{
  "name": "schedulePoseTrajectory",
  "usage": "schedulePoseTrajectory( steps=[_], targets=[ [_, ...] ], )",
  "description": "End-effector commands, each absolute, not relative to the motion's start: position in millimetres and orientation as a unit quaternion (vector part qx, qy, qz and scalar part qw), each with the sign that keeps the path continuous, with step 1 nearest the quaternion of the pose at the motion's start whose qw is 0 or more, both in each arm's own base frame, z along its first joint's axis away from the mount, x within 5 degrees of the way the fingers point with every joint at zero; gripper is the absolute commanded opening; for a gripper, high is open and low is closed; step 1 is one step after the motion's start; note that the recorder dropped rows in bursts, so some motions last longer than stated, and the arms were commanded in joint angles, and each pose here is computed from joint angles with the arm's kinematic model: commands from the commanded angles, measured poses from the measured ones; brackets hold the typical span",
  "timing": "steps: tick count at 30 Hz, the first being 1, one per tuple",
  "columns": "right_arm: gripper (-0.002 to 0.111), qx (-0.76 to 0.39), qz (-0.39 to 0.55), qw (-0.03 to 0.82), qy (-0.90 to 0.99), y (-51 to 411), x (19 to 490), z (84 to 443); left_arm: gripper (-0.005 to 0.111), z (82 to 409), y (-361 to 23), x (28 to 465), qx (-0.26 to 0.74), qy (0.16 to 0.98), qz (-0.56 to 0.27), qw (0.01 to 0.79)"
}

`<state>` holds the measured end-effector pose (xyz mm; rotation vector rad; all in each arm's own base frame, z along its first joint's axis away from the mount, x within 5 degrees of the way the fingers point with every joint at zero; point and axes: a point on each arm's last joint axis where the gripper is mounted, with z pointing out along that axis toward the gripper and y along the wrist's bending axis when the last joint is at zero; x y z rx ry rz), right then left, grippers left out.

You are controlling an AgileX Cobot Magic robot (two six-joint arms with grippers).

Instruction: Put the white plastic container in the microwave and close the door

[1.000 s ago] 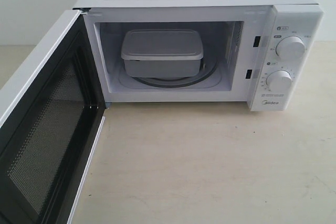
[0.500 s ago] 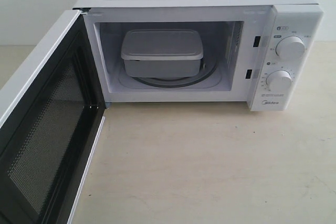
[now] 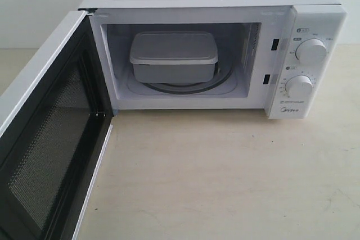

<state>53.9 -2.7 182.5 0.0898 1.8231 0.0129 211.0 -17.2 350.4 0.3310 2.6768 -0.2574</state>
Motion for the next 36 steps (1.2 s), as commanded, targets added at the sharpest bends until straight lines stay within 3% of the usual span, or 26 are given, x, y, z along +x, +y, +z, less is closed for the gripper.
schedulePoseTrajectory(
  steps=[1, 7, 18, 25, 36],
  targets=[
    [0.000, 0.038, 0.001, 0.616, 0.787, -3.2, 53.7, 183.2, 0.004, 319.2, -30.9, 192.8, 0.181, 0.954, -0.157, 0.181],
    [0.000, 0.038, 0.001, 0.616, 0.787, -3.2, 53.7, 183.2, 0.004, 299.4, -42.6, 160.4, 0.245, 0.941, -0.165, 0.165],
    [0.000, 0.038, 0.001, 0.616, 0.787, -3.2, 53.7, 183.2, 0.004, 301.4, -103.9, 138.4, 0.360, 0.879, -0.283, 0.134],
    [0.000, 0.037, 0.000, 0.616, 0.787, -3.2, 53.7, 183.2, 0.004, 292.6, -134.8, 163.3, 0.399, 0.847, -0.289, 0.197],
    [0.000, 0.038, 0.000, 0.616, 0.787, -3.2, 53.7, 183.2, 0.004, 307.8, -174.6, 210.0, 0.400, 0.820, -0.283, 0.295]
  ],
)
